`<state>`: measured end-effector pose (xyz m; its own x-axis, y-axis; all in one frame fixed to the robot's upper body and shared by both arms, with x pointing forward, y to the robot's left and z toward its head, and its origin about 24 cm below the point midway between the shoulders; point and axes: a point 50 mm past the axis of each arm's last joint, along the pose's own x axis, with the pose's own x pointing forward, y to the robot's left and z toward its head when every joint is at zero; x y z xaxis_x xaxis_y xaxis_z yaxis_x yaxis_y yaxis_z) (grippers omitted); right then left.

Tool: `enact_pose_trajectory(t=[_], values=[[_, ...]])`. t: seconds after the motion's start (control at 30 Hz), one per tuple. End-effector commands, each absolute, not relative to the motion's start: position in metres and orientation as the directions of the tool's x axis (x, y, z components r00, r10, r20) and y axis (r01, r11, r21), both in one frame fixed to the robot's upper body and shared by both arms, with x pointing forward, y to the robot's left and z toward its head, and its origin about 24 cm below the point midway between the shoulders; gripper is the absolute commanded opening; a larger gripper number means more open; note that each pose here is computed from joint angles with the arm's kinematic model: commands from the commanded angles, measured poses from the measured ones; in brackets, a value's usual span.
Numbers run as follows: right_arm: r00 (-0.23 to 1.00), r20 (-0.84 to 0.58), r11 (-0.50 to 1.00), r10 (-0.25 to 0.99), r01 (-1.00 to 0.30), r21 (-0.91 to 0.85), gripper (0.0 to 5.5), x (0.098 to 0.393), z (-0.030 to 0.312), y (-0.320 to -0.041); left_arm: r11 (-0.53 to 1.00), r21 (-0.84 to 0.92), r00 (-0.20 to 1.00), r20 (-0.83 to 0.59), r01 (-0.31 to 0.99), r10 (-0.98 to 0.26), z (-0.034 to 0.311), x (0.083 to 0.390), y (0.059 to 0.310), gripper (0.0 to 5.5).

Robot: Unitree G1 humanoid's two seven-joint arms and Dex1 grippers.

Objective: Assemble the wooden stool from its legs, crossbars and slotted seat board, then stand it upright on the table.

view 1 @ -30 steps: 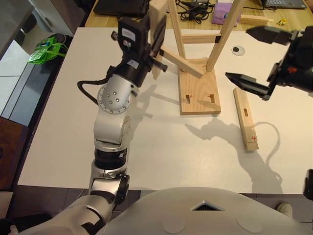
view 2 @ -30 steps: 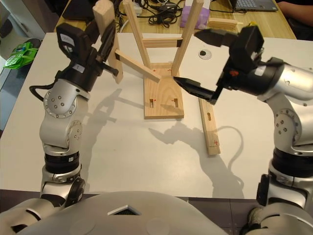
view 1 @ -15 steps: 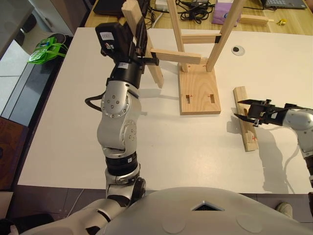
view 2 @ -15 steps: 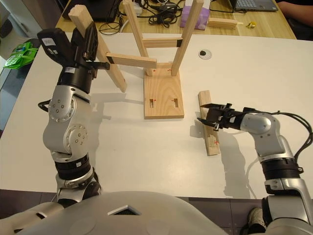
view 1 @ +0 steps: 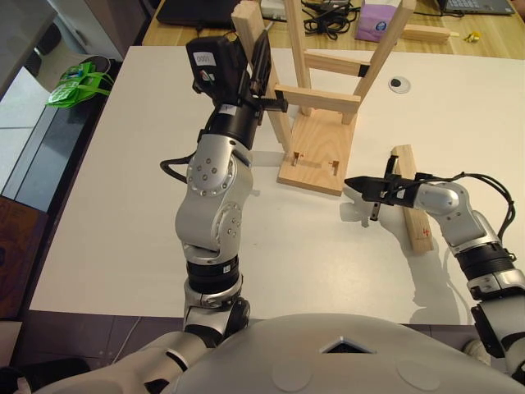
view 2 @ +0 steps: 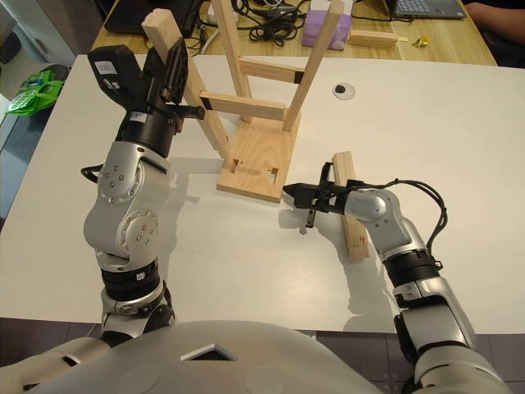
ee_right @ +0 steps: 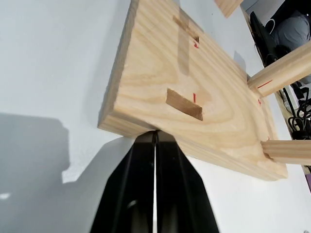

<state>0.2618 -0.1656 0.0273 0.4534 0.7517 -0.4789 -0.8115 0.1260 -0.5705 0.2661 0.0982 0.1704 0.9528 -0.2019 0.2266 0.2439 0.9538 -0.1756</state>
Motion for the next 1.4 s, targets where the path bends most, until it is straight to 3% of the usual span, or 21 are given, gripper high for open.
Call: enact_pose_trajectory(t=[0.03, 0.13, 0.5, 0.9, 1.4], values=[[0.469, -0.442, 0.130, 0.765, -0.784, -0.607, 0.00, 0.273, 0.034, -0.151, 0.955, -0.163, 0.951, 0.233, 0.246, -0.205, 0.169, 0.266, 0.096, 1.03], [0.482, -0.415, 0.150, 0.772, -0.772, -0.618, 0.00, 0.276, 0.042, -0.151, 0.960, -0.144, 0.953, 0.226, 0.239, -0.204, 0.164, 0.267, 0.097, 1.03], [0.660, -0.347, 0.285, 0.666, -0.655, -0.699, 0.00, 0.293, 0.067, -0.192, 0.966, -0.198, 0.977, 0.166, 0.165, -0.133, 0.118, 0.262, 0.105, 1.02], [0.744, -0.374, 0.341, 0.554, -0.612, -0.713, 0.00, 0.300, 0.052, -0.206, 0.959, -0.187, 0.963, 0.202, 0.215, -0.177, 0.127, 0.256, 0.099, 1.02], [0.753, -0.360, 0.366, 0.551, -0.605, -0.707, 0.00, 0.302, 0.050, -0.203, 0.946, -0.201, 0.938, 0.291, 0.255, -0.191, 0.149, 0.249, 0.098, 1.02]])
